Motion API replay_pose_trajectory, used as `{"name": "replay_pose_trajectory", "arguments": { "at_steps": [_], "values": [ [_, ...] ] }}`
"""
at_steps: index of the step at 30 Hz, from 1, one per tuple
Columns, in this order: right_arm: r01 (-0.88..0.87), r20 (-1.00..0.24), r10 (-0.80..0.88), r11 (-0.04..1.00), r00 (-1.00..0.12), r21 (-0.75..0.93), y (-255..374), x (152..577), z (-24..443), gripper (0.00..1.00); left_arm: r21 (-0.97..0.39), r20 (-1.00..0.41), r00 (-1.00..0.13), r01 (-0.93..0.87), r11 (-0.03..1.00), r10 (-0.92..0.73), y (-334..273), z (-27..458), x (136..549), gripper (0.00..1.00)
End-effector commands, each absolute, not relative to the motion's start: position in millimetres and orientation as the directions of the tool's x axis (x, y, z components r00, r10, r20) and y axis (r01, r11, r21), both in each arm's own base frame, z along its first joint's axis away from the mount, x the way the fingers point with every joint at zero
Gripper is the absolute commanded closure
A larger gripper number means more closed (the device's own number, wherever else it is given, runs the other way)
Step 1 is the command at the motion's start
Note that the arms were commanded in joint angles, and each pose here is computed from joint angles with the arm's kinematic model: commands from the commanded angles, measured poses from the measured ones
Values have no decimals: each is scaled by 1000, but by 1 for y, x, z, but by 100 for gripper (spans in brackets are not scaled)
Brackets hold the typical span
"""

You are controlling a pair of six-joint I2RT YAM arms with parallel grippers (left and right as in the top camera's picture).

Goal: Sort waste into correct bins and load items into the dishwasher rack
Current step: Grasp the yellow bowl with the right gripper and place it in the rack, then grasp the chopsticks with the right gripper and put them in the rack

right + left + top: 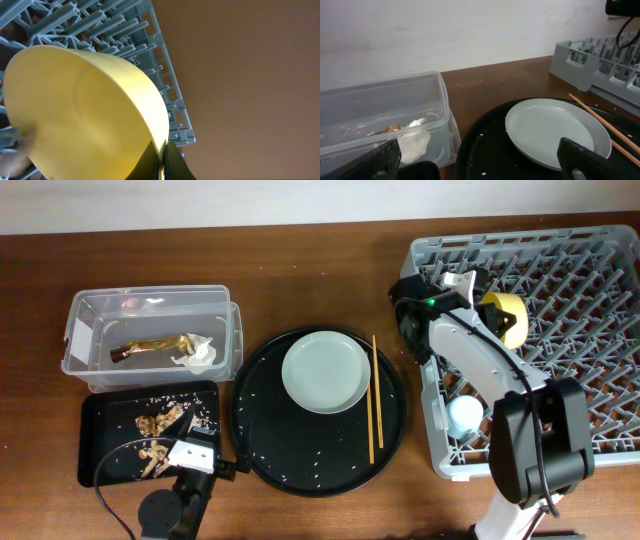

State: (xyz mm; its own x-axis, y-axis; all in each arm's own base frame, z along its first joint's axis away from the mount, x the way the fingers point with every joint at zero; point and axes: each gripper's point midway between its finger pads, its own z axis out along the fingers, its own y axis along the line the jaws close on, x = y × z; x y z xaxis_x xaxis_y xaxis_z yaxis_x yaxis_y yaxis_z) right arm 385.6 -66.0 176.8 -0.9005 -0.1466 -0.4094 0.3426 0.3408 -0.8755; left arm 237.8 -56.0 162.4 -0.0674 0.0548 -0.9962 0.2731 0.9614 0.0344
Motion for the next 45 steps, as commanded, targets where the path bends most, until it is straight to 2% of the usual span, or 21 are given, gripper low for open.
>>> {"name": "replay_pose_trajectory", "arguments": {
  "at_steps": [1, 3, 5, 7, 9, 10, 13, 15, 17, 20, 22, 24, 29, 32, 35, 37, 38, 42, 45],
  "values": [
    [313, -383, -147, 355, -912, -881, -62, 386, 168, 82, 51, -996, -63, 273, 961, 71, -56, 160, 238, 1],
    [306, -392, -163, 388, -905, -869, -50, 386, 169, 82, 51, -996, -63, 273, 961, 71, -56, 160, 238, 0],
    [310, -431, -218, 429, -876, -848, -22, 388, 184, 63, 51, -996, -63, 273, 961, 71, -56, 160, 238, 1],
    [296, -451, -274, 459, -850, -838, 4, 386, 208, 38, 51, -996, -63, 273, 961, 71, -56, 160, 238, 0],
    [270, -463, -291, 516, -837, -813, 22, 383, 223, 31, 51, -996, -63, 273, 961, 71, -56, 160, 238, 0],
    [225, -469, -280, 607, -838, -763, 39, 378, 226, 30, 51, -996, -63, 273, 961, 71, -56, 160, 238, 0],
    [26, -413, -217, 861, -885, -508, 97, 354, 206, 31, 51, -996, -63, 273, 961, 71, -56, 160, 238, 1],
    [-80, -334, -192, 944, -923, -322, 131, 334, 186, 31, 51, -996, -63, 273, 961, 71, -56, 160, 238, 0],
    [-164, -190, -180, 982, -965, -96, 168, 306, 158, 36, 51, -996, -63, 273, 961, 71, -56, 160, 238, 1],
    [-192, -38, -189, 975, -981, 113, 202, 278, 105, 42, 51, -996, -63, 273, 961, 71, -56, 160, 238, 0],
    [-146, 0, -146, 983, -989, 112, 198, 269, 75, 48, 51, -996, -63, 273, 961, 71, -56, 160, 238, 1],
    [-47, 54, -52, 996, -997, 76, 184, 251, 44, 49, 51, -996, -63, 273, 961, 71, -56, 160, 238, 0],
    [-99, -14, -99, 995, -995, 1, 163, 250, 4, 51, 51, -996, -62, 273, 961, 71, -56, 160, 238, 0],
    [-158, -57, -160, 987, -985, -38, 158, 260, 3, 66, 51, -996, -63, 273, 961, 71, -56, 160, 238, 0],
    [-205, -57, -209, 977, -976, -62, 155, 260, 4, 76, 51, -996, -63, 273, 961, 71, -56, 160, 238, 1],
    [-206, -39, -209, 976, -977, -72, 152, 256, 4, 77, 51, -996, -63, 273, 961, 71, -56, 160, 238, 0],
    [-206, -37, -209, 976, -977, -71, 152, 256, 4, 71, 51, -996, -63, 273, 961, 71, -56, 160, 238, 0],
    [-209, -95, -214, 976, -972, -57, 159, 272, 16, 63, 51, -996, -63, 273, 961, 71, -56, 160, 238, 1],
    [-155, -130, -158, 987, -979, -32, 147, 291, 19, 65, 51, -996, -63, 273, 961, 71, -56, 160, 238, 1]
  ]
}}
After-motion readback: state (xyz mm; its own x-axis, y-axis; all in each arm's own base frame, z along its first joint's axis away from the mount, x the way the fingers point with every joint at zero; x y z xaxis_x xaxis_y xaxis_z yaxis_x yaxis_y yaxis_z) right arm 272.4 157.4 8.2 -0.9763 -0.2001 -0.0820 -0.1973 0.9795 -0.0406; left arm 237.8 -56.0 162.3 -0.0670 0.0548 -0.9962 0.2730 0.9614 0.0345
